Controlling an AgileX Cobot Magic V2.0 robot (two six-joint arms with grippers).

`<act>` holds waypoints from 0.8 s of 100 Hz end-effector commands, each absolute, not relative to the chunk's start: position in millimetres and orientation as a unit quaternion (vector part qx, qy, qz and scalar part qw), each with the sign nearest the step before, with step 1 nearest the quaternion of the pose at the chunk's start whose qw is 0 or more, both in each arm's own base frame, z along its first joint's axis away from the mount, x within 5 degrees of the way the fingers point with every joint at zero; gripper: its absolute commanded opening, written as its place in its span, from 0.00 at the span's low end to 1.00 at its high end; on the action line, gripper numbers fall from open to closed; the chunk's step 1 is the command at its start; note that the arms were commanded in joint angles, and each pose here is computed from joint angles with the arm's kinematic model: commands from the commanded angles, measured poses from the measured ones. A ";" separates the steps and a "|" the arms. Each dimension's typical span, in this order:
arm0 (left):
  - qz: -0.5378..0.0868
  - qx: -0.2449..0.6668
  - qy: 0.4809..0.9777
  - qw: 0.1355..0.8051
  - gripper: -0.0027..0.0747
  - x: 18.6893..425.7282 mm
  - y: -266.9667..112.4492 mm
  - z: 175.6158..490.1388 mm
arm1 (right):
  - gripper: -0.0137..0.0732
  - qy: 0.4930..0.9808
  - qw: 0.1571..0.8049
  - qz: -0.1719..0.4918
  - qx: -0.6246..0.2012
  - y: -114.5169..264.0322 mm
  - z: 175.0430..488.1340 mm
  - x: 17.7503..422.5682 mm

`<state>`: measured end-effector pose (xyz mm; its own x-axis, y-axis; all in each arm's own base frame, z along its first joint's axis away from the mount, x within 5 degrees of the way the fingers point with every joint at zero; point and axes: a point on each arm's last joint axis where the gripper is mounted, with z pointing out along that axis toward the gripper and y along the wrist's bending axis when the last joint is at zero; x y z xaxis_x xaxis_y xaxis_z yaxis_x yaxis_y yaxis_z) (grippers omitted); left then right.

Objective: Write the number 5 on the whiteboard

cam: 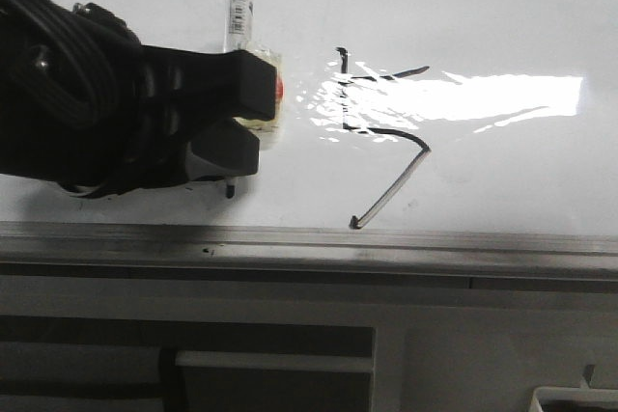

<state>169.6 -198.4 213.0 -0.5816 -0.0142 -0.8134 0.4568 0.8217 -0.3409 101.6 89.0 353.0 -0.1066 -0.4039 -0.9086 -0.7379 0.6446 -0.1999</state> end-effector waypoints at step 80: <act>-0.268 0.061 0.842 0.464 0.37 183.1 -192.6 218.3 | 0.11 0.706 0.582 0.160 -0.370 87.9 368.0 102.9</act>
<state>170.2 -198.6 213.6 -0.6012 -0.0376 -0.7982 0.4334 0.8239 -0.3653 101.7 89.0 353.1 -0.1057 -0.4030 -0.9091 -0.7374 0.6451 -0.2002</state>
